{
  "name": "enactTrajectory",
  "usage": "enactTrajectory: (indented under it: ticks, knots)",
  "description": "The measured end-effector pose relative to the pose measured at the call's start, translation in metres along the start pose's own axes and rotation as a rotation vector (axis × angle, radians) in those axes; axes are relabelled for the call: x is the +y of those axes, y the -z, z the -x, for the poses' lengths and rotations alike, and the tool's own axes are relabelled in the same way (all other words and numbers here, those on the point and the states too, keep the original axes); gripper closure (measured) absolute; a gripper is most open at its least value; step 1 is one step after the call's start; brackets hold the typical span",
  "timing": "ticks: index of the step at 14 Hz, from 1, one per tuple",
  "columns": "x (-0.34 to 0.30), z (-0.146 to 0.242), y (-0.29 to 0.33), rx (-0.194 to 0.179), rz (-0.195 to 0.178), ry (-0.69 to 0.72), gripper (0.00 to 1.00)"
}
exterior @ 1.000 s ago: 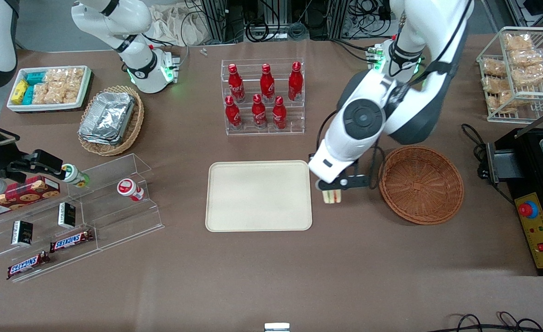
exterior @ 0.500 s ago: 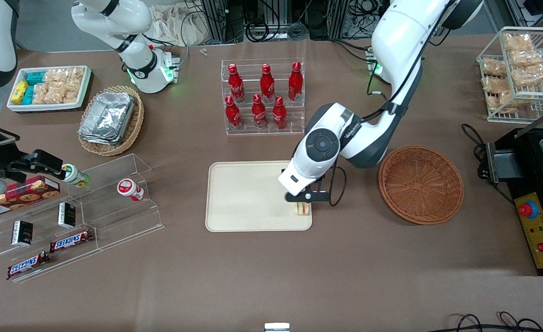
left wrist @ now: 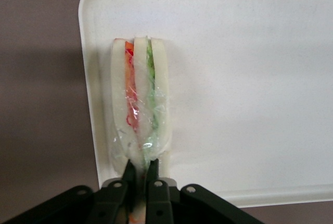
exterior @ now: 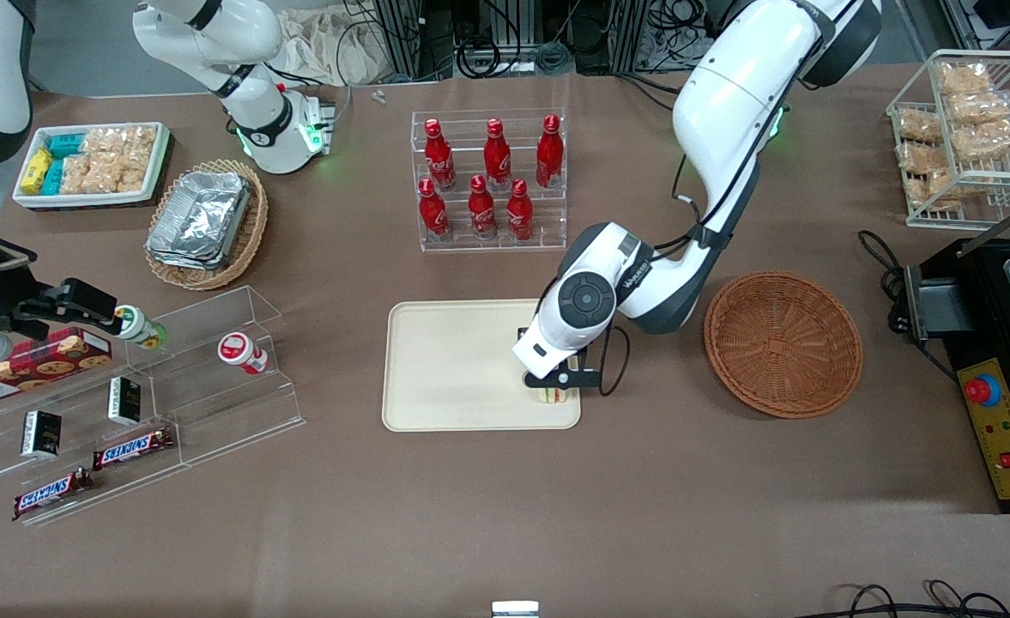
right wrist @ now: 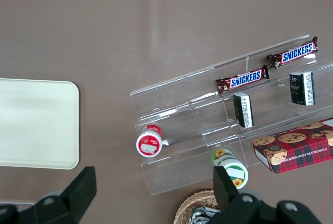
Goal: Place sandwich from basket to tray
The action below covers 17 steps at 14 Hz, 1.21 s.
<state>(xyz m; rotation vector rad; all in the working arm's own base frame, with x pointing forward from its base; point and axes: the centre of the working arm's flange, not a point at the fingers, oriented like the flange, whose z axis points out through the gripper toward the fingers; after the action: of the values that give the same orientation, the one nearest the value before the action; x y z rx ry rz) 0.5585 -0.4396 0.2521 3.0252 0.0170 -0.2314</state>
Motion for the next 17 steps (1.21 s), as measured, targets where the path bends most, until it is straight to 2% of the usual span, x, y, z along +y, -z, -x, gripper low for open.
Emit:
enactTrajectory:
  ticks: [5, 8, 9, 12, 14, 17]
  knots:
    - [-0.005, -0.006, 0.011, 0.011, 0.005, 0.011, 0.38]
    - [-0.025, -0.013, 0.06, -0.002, -0.015, 0.039, 0.07]
    - [-0.036, -0.014, 0.082, -0.006, -0.025, 0.053, 0.0]
    - [-0.078, -0.016, 0.142, -0.018, -0.058, 0.101, 0.0]
    - [-0.111, -0.02, 0.169, -0.022, -0.093, 0.138, 0.0]
    - [-0.16, -0.028, 0.202, -0.011, -0.12, 0.139, 0.0]
